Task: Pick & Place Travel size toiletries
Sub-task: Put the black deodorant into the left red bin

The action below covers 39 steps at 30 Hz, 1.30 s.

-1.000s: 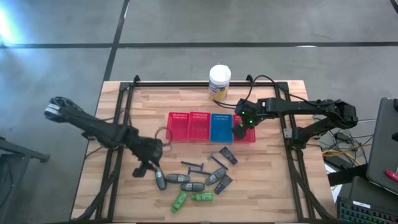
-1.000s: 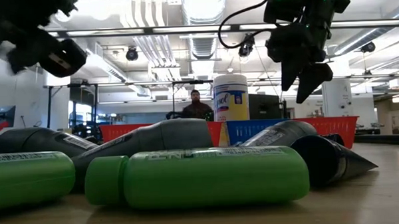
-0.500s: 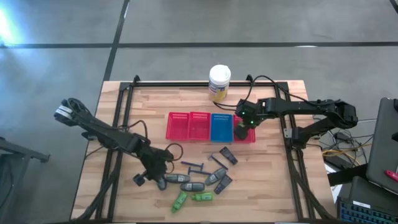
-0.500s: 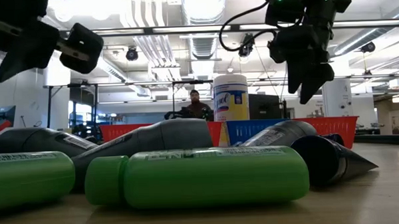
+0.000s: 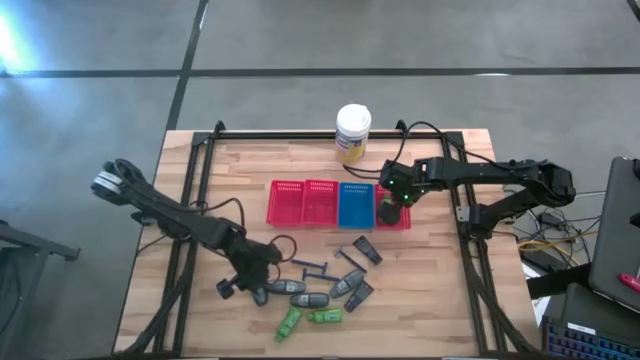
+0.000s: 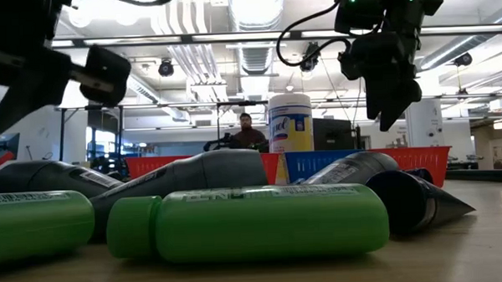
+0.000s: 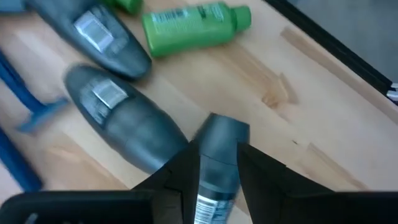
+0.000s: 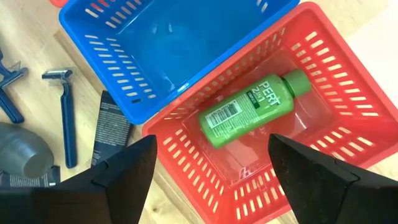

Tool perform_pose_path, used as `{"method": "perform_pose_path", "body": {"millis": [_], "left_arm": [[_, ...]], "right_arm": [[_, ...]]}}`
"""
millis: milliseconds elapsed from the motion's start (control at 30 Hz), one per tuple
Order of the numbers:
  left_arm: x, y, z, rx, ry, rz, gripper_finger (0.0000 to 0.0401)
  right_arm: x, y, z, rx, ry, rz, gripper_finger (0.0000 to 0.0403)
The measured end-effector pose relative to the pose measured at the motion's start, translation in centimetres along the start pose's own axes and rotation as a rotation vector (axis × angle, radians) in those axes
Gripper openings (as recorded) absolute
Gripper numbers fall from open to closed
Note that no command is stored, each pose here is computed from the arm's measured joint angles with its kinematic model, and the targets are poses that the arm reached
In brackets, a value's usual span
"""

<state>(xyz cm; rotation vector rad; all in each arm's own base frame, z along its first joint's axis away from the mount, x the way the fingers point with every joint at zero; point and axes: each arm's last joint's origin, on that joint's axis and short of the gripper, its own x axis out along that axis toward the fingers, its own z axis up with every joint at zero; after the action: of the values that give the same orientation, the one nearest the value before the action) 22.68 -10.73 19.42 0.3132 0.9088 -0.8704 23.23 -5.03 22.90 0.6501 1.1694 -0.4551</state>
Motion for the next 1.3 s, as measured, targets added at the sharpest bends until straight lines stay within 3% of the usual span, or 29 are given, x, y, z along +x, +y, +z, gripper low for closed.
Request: {"method": "perform_pose_path", "body": {"millis": [133, 333, 600, 767, 1100, 1300], "left_arm": [[0.3, 0.1, -0.1, -0.051, 0.013, 0.007, 0.0125], [0.1, 0.3, 0.0, -0.089, 0.039, 0.076, 0.0186], [0.4, 0.0, -0.4, -0.017, 0.057, 0.059, 0.0251], [0.9, -0.6, -0.7, 0.044, 0.040, -0.001, 0.0253], [3.2, -0.3, -1.6, 0.104, 0.065, 0.011, 0.0253], [3.6, -0.1, -1.8, 0.119, 0.088, 0.027, 0.0252]], "right_arm": [[0.0, 0.0, 0.0, -0.016, 0.000, 0.000, 0.0317], [0.0, 0.0, 0.0, -0.017, -0.001, 0.000, 0.0335], [0.0, 0.0, 0.0, -0.017, -0.001, -0.001, 0.0348], [0.1, 0.0, 0.0, -0.016, 0.000, -0.003, 0.0346], [0.1, -0.1, 0.0, -0.016, -0.010, -0.021, 0.0323], [0.1, -0.1, 0.0, -0.016, -0.010, -0.026, 0.0330]]}}
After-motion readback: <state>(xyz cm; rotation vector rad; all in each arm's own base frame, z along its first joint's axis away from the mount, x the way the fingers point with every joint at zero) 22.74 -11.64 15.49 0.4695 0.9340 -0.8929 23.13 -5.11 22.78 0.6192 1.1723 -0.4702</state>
